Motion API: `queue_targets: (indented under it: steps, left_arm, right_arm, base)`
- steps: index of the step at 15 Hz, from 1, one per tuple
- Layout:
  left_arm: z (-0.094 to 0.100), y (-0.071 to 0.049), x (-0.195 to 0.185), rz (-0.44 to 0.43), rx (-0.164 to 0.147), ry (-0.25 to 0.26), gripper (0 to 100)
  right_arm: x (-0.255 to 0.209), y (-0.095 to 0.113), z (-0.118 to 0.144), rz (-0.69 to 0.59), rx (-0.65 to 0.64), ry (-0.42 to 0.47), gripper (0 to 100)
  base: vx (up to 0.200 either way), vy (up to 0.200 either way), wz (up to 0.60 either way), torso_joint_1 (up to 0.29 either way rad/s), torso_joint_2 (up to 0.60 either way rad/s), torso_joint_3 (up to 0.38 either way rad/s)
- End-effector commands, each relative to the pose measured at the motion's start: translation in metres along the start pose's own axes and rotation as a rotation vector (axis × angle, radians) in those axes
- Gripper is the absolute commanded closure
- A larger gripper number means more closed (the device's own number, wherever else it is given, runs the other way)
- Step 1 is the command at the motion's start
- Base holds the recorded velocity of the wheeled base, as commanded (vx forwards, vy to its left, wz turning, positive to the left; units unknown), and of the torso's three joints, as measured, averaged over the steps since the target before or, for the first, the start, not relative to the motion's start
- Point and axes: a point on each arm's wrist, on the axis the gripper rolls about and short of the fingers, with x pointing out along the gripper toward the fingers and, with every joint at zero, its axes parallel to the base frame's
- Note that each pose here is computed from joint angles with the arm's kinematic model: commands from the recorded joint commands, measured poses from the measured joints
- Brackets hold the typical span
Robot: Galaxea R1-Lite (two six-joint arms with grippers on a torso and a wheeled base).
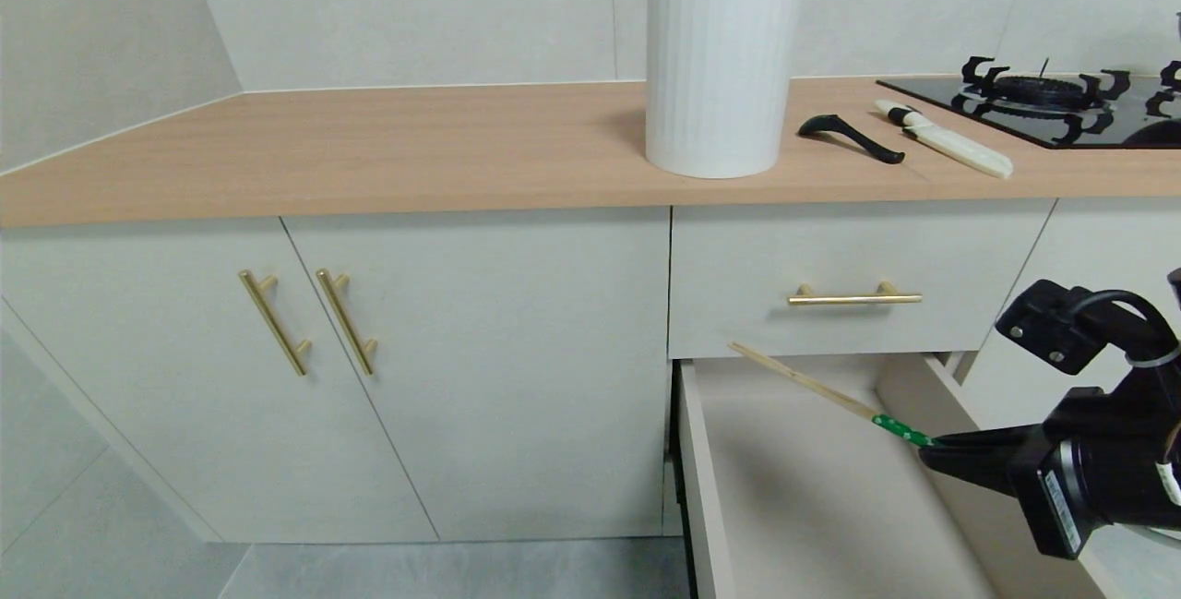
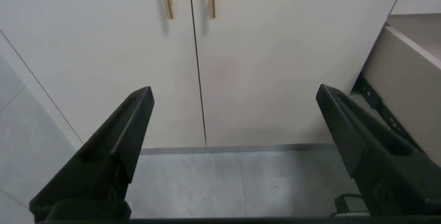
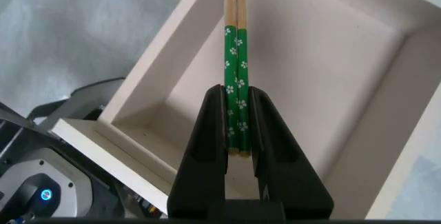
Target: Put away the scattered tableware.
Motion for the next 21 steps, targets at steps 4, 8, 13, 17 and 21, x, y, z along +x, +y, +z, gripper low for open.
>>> queue_targets:
  steps: [4,8,13,17,21]
  left_arm:
    - [0.0,0.0,0.0,0.0,0.0,0.001,0]
    - [0.0,0.0,0.0,0.0,0.0,0.0,0]
    - [0.0,0.0,0.0,0.0,0.0,0.001,0]
    - [0.0,0.0,0.0,0.0,0.0,0.001,0]
    - [0.0,0.0,0.0,0.0,0.0,0.0,0]
  right_arm:
    - [0.036,-0.003,-0.006,0.001,0.013,0.134,100]
    - [0.093,-0.012,-0.014,-0.026,0.087,0.314,100]
    - [0.168,-0.02,-0.019,-0.146,0.288,0.454,100]
    - [0.217,-0.026,-0.034,-0.248,0.393,0.49,100]
    - [0.23,-0.025,-0.045,-0.267,0.387,0.509,100]
  base:
    - [0.0,0.0,0.0,0.0,0.0,0.0]
    - [0.0,0.0,0.0,0.0,0.0,0.0]
    - [0.0,0.0,0.0,0.0,0.0,0.0]
    - [0.0,0.0,0.0,0.0,0.0,0.0]
    - [0.0,0.0,0.0,0.0,0.0,0.0]
